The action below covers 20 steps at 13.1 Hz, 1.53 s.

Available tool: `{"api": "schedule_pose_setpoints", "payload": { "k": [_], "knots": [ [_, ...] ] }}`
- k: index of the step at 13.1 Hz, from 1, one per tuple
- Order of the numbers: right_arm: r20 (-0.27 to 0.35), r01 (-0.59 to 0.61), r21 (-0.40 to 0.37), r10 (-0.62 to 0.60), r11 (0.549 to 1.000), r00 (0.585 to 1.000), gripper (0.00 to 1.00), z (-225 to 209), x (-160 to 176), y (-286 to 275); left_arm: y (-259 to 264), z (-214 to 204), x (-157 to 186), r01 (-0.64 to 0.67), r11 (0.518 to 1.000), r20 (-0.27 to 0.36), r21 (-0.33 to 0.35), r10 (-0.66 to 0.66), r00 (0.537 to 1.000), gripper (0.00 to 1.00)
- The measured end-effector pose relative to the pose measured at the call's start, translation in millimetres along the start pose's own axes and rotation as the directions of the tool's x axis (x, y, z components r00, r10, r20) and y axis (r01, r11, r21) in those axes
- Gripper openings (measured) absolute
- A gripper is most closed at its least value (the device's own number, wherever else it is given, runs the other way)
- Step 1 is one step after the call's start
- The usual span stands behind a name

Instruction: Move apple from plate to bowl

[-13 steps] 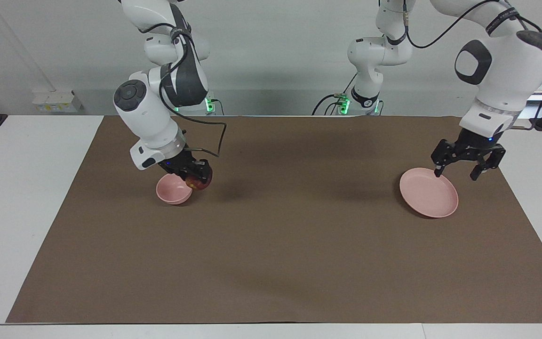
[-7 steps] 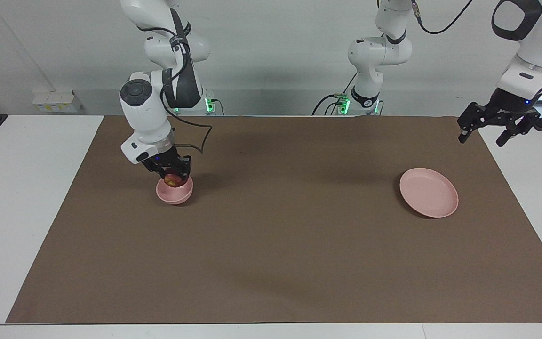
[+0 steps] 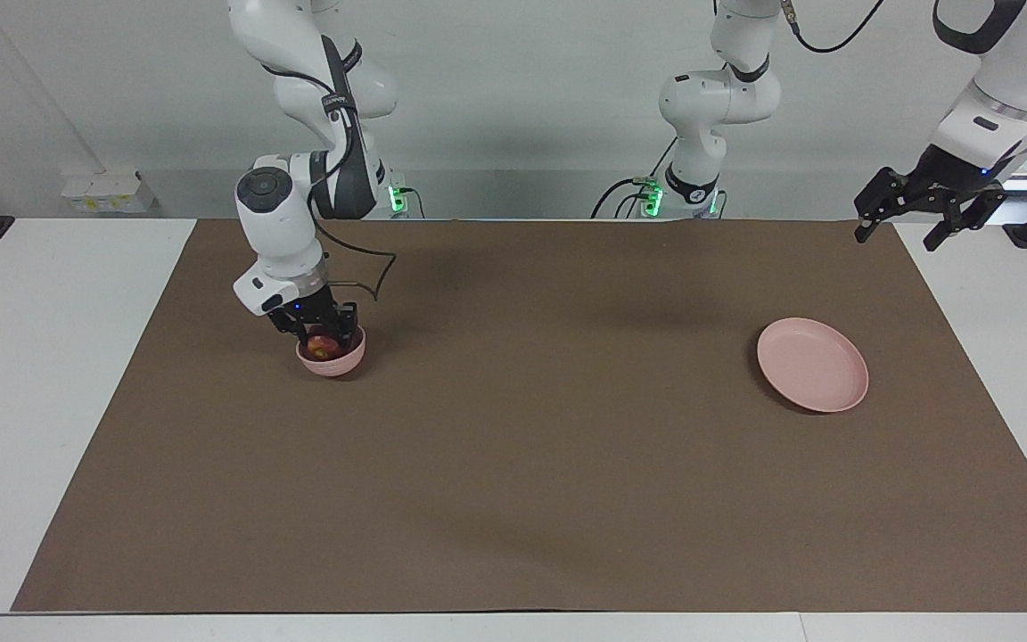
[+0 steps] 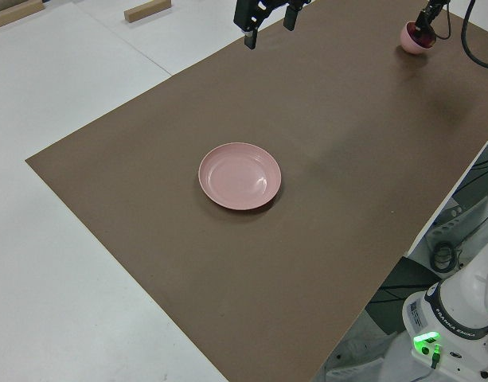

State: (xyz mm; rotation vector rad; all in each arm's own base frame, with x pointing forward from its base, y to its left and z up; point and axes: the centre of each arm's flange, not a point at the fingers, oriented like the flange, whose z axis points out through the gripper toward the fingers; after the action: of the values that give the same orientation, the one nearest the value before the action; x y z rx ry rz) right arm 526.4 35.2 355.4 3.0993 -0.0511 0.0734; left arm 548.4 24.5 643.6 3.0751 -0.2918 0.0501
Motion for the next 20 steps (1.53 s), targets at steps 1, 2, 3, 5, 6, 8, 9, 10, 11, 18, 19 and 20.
{"api": "schedule_pose_setpoints", "payload": {
  "k": [1,2,3,5,6,8,9,10,11,18,19,20],
  "knots": [
    [-0.008,-0.001,0.0,0.001,1.0,1.0,0.94,-8,5,0,1,0,0,-0.002,1.0,0.004,-0.001,0.002,1.0,1.0],
    [-0.011,-0.003,-0.001,0.003,1.0,1.0,1.0,-18,11,0,2,1,0,-0.003,1.0,0.005,-0.001,0.003,1.0,1.0],
    [-0.011,-0.004,-0.002,0.004,1.0,1.0,1.0,-27,17,0,2,1,0,-0.003,1.0,0.006,-0.001,0.003,1.0,1.0],
    [-0.01,-0.008,-0.004,0.008,1.0,1.0,1.0,-47,30,1,1,1,-1,-0.001,1.0,0.006,-0.002,0.001,1.0,1.0],
    [-0.006,-0.01,-0.005,0.01,1.0,1.0,1.0,-57,37,1,0,1,-1,0.0,1.0,0.006,-0.002,0.0,1.0,1.0],
    [0.009,-0.017,-0.009,0.017,1.0,1.0,1.0,-78,48,4,0,0,-1,0.0,1.0,0.006,-0.002,0.0,1.0,1.0],
    [0.019,-0.023,-0.012,0.023,1.0,1.0,1.0,-91,52,7,0,0,-1,0.0,1.0,0.006,-0.002,0.0,1.0,1.0],
    [0.029,-0.03,-0.015,0.03,0.999,0.999,1.0,-108,56,12,0,0,-1,0.0,1.0,0.007,-0.002,0.0,1.0,1.0],
    [0.037,-0.034,-0.016,0.034,0.999,0.999,1.0,-127,59,17,0,0,-1,0.0,1.0,0.007,-0.002,0.0,1.0,1.0],
    [0.123,-0.083,0.012,0.081,0.996,0.989,1.0,-257,39,38,1,1,-5,0.017,1.0,0.039,0.005,-0.017,0.999,1.0],
    [0.119,-0.084,0.015,0.081,0.996,0.99,1.0,-266,38,38,0,1,-6,0.02,1.0,0.042,0.022,-0.021,0.999,1.0],
    [0.116,-0.084,0.016,0.081,0.996,0.99,1.0,-268,38,38,0,1,-6,0.02,0.999,0.044,0.03,-0.021,0.999,1.0]
  ]
}}
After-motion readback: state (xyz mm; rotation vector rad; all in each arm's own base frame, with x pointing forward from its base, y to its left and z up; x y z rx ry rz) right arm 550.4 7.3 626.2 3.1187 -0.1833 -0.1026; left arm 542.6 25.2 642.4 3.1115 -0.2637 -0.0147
